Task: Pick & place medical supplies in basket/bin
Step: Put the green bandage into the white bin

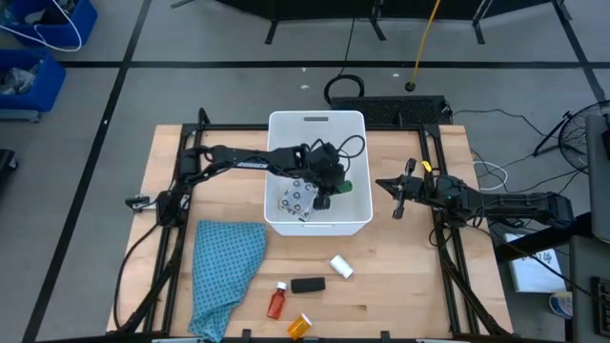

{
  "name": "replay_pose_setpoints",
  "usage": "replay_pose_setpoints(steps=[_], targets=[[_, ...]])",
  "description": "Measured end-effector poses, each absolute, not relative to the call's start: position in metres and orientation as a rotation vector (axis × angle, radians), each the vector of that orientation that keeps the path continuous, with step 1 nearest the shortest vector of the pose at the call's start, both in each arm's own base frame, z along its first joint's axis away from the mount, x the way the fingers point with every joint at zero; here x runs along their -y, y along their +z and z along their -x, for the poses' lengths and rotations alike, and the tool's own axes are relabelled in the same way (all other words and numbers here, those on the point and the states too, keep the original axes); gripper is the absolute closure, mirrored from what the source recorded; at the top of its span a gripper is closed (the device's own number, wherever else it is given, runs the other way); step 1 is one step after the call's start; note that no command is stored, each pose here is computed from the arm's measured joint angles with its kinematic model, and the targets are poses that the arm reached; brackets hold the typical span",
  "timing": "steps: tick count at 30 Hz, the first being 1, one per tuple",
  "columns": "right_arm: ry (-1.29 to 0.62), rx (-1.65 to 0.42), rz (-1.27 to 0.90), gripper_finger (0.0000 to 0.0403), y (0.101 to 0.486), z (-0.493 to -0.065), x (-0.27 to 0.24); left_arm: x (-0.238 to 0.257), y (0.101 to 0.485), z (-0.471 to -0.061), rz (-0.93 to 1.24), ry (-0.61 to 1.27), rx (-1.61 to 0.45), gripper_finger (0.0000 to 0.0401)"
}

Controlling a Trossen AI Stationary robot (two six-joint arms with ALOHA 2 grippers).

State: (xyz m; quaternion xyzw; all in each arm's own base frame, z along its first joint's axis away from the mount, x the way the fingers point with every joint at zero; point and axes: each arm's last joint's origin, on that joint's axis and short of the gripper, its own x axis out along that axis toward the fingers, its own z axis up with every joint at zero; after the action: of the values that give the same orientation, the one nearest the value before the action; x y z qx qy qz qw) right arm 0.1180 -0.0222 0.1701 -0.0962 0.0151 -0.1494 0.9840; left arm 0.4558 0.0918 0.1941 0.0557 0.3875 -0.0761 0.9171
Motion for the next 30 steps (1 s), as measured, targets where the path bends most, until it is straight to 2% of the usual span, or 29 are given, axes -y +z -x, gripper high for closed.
replay_pose_setpoints(steps=[8,13,20,26,30], targets=[[-0.300,-0.030,0.194,0.0403,0.170,-0.118,0.022,-0.091,0.187,-0.455,-0.120,-0.165,-0.834,0.0337],[-0.300,-0.026,0.195,0.0403,0.170,-0.118,0.022,-0.085,0.185,-0.456,-0.111,-0.216,-0.827,0.0321],[-0.301,-0.024,0.201,0.0403,0.171,-0.118,0.022,-0.072,0.181,-0.460,-0.194,-0.289,-0.819,0.0346],[-0.302,-0.015,0.196,0.0403,0.172,-0.118,0.022,-0.070,0.183,-0.463,-0.235,-0.292,-0.778,0.0323],[-0.301,-0.015,0.189,0.0403,0.171,-0.118,0.022,-0.071,0.170,-0.465,-0.241,-0.284,-0.817,0.0328]])
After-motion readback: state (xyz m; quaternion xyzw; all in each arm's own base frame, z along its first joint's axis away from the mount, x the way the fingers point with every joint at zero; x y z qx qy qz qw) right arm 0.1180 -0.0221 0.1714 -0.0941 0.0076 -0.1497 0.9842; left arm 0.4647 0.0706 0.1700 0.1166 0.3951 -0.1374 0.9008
